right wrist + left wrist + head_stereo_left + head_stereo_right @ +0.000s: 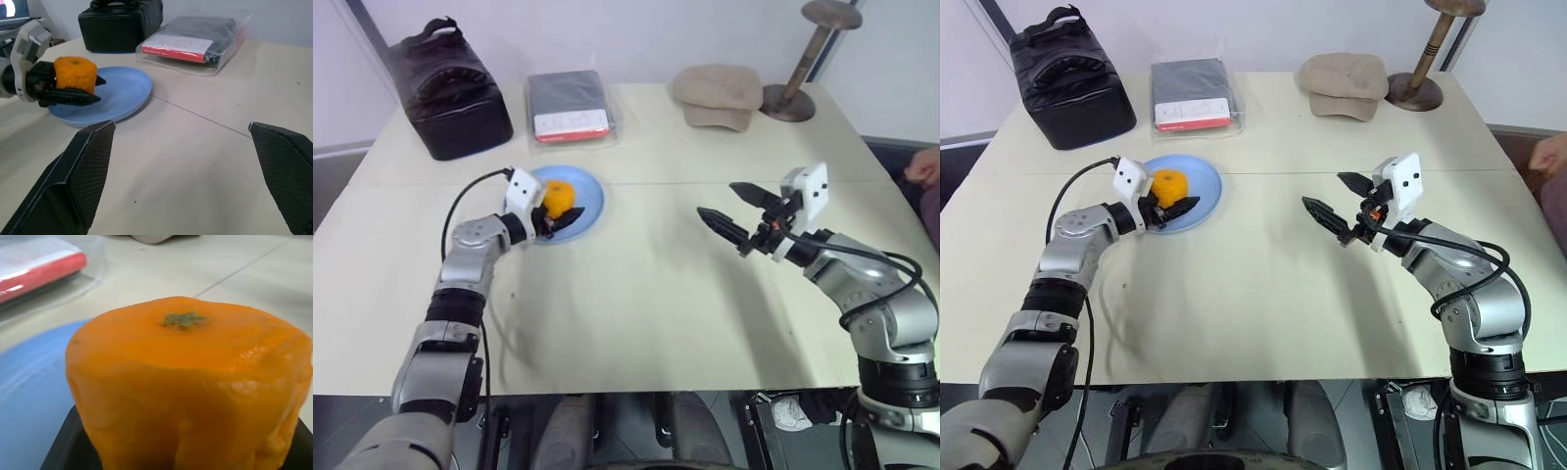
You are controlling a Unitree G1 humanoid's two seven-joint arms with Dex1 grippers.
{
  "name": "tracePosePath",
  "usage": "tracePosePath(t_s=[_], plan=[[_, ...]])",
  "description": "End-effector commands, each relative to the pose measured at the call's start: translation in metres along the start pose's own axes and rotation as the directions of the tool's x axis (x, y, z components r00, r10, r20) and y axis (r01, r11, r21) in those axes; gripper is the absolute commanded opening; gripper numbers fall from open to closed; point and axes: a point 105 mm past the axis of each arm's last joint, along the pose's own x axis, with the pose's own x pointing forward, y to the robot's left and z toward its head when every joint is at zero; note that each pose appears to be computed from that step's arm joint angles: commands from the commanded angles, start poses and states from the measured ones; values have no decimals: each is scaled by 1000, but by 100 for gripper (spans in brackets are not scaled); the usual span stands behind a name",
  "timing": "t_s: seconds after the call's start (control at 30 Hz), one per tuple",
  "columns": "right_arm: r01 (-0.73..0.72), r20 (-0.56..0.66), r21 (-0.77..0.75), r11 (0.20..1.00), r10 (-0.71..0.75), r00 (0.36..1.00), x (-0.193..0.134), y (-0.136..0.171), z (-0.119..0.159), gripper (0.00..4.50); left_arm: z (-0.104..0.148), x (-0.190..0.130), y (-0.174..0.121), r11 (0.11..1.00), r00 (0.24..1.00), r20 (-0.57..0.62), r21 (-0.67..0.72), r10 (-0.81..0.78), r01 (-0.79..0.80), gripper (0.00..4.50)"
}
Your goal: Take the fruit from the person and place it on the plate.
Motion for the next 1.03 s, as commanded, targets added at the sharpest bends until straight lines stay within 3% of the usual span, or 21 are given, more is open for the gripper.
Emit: tracePosePath(t_s=[0.03,0.07,0.1,0.23,0.43,0.63,0.83,1.03], plan=[[9,38,-27,1000,-8,999,-3,1,10,450,20,5,4,1000,997,75,21,1,-2,389],[11,38,-28,1000,-10,999,-3,1,10,450,20,6,3,1000,997,76,23,-2,0,436],[12,38,-28,1000,-11,999,-4,1,10,450,21,7,4,999,997,75,35,5,-7,448],[18,35,-29,999,-17,999,-5,1,10,450,27,4,13,997,995,88,66,39,-44,448],[24,33,-29,999,-23,999,-6,-3,10,450,56,-17,36,990,977,180,60,113,-126,448],[49,27,-36,998,-48,998,-6,-14,9,450,96,-72,51,979,943,271,13,194,-205,448],[61,21,-32,998,-60,998,-1,-22,2,450,69,-124,40,966,959,131,18,252,-257,448],[65,13,-28,997,-65,998,4,-28,-5,450,44,-149,31,946,945,45,-12,324,-324,448]])
